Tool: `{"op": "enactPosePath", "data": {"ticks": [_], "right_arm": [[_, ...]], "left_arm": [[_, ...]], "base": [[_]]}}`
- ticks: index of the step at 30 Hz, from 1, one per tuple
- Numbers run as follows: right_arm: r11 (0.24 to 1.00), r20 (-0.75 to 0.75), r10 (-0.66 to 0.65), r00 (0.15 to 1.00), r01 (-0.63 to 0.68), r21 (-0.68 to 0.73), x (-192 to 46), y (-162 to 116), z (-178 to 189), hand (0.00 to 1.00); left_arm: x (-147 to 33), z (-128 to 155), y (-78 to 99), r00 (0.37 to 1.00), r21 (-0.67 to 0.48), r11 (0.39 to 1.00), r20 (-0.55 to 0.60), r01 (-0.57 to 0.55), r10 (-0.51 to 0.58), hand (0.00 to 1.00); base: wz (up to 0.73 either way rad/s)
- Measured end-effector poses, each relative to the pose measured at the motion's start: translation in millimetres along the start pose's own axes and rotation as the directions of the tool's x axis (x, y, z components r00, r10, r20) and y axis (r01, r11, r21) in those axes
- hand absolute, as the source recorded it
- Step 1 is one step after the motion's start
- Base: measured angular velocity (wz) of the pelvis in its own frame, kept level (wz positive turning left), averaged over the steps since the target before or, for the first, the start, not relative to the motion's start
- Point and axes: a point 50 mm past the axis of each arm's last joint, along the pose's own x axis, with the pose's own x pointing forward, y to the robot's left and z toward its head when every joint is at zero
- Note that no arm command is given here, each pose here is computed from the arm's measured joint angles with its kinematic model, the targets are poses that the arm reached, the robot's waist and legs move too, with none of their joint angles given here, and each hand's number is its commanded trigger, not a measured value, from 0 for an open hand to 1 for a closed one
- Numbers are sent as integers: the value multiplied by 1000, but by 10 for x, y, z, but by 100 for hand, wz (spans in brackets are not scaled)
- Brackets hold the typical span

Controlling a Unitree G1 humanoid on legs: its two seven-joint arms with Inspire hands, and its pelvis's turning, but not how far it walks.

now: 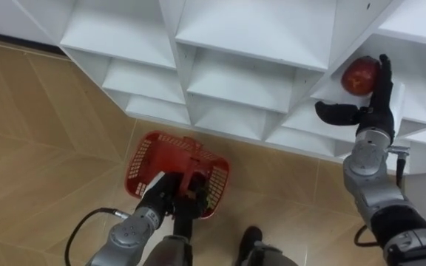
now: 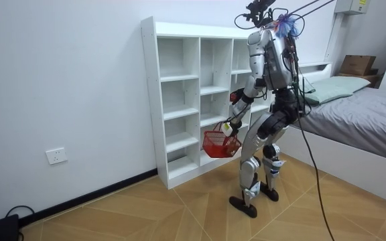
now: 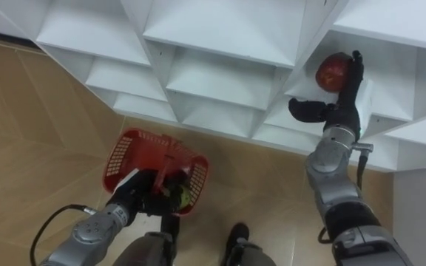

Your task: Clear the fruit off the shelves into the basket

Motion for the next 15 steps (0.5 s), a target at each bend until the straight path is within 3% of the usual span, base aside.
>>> {"op": "enactPosePath", "data": {"ticks": [15], "right_arm": [[999, -11, 42, 999, -42, -25, 50, -25, 14, 0]], "left_arm": [[0, -23, -25, 1000, 11, 1000, -20, -1, 1, 100]], "base": [[0]]}}
